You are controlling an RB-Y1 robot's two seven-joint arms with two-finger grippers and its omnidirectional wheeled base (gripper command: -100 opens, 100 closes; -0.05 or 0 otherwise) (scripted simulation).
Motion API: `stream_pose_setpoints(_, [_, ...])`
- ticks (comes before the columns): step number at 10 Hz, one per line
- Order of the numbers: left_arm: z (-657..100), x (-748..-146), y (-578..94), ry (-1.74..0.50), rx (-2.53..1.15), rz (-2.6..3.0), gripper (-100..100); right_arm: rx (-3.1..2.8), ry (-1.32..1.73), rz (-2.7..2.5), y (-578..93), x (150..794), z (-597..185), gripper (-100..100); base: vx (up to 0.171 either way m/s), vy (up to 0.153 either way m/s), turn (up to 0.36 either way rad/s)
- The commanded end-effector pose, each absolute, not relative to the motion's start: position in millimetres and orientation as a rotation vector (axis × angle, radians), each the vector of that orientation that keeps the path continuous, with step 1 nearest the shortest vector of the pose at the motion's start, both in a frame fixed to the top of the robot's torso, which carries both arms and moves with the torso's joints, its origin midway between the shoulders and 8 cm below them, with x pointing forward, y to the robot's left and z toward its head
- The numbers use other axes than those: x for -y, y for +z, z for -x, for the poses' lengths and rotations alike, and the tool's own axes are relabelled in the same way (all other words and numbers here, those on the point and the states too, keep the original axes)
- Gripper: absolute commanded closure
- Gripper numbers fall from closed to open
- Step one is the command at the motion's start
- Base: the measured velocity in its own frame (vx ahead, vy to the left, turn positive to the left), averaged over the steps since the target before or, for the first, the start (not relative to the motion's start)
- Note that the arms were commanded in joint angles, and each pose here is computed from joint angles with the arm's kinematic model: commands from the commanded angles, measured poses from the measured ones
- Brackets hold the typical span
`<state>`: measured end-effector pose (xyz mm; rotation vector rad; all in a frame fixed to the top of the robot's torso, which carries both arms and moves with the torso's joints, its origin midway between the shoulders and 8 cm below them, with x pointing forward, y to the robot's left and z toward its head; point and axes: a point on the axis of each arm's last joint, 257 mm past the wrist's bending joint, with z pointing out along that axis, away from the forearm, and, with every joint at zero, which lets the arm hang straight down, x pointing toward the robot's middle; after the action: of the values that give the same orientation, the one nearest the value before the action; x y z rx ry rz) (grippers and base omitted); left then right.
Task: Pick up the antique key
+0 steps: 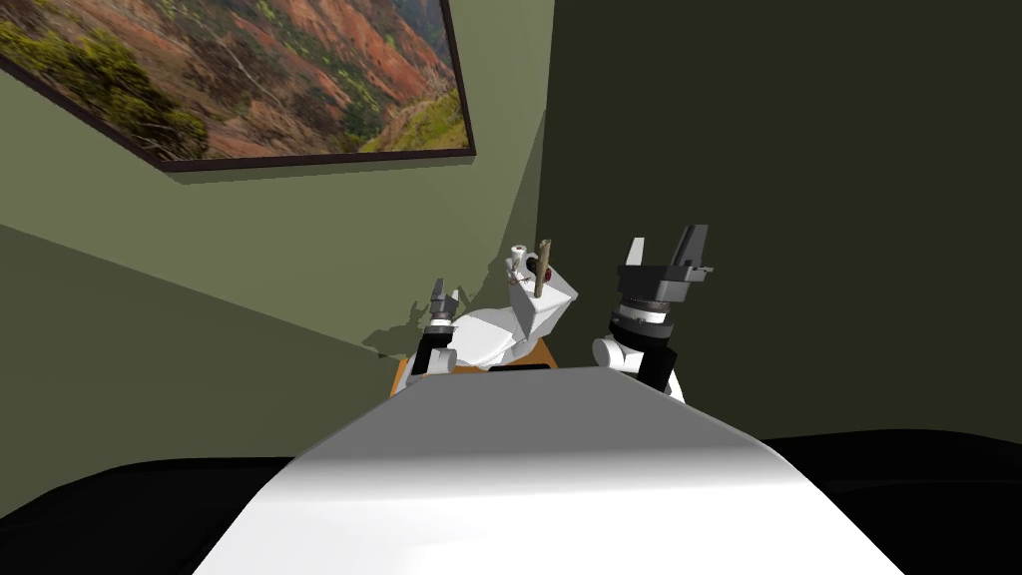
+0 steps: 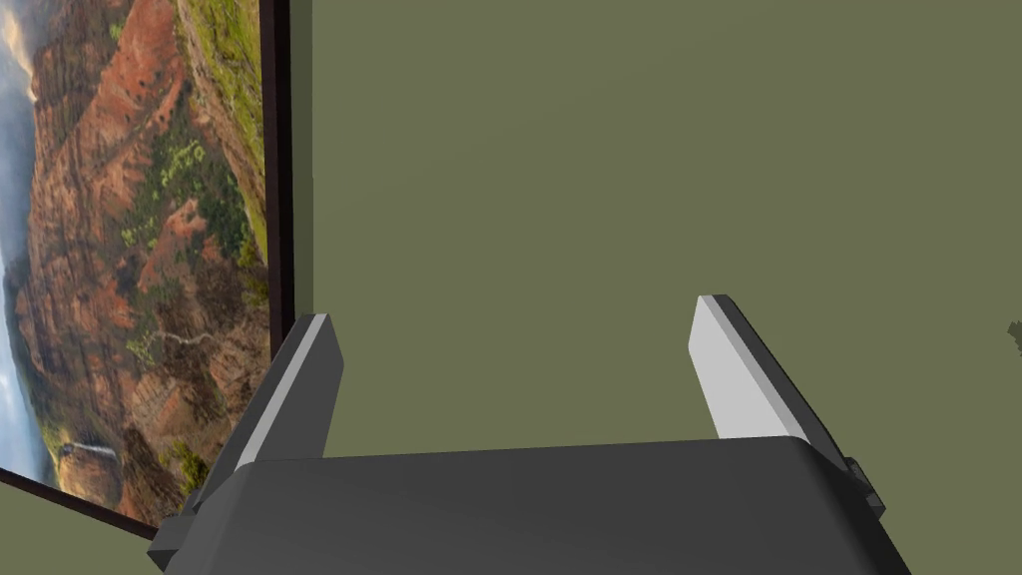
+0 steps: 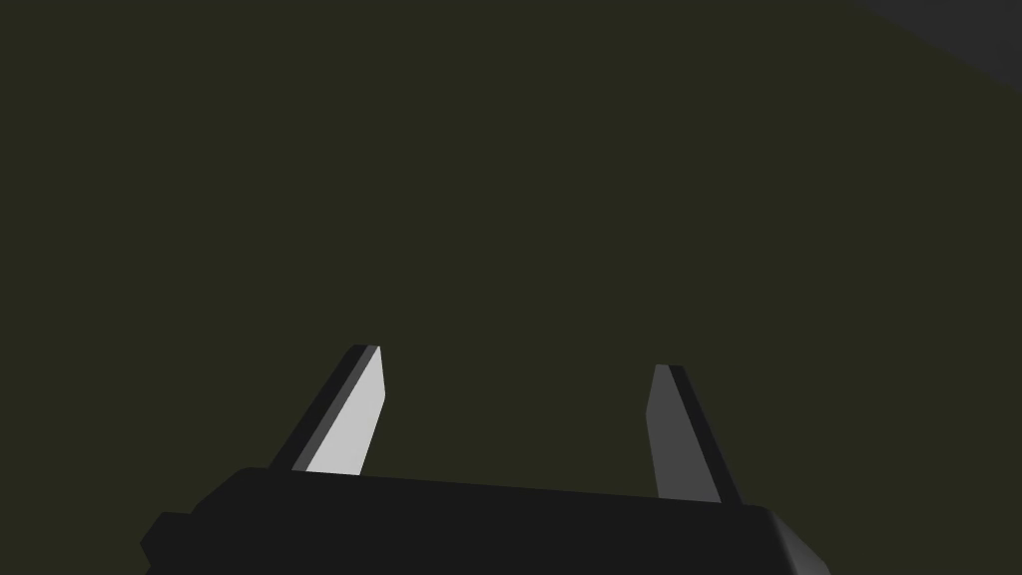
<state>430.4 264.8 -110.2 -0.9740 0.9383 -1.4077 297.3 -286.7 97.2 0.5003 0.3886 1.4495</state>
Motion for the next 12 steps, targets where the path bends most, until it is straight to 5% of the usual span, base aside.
stream_pose_setpoints(1, [-430.8, -264.7, -111.1, -1.407, -0.942, 0.980, -100, -0.389, 1.449, -0.500, 97.2, 286.7, -297.3, 0, -0.004, 0.006, -0.017])
stream_pose_setpoints(12, [-451.6, -262.1, -126.9, -1.414, -0.957, 1.008, -100, -0.389, 1.450, -0.500, 97.2, 286.7, -297.3, 0, -0.005, -0.001, -0.007])
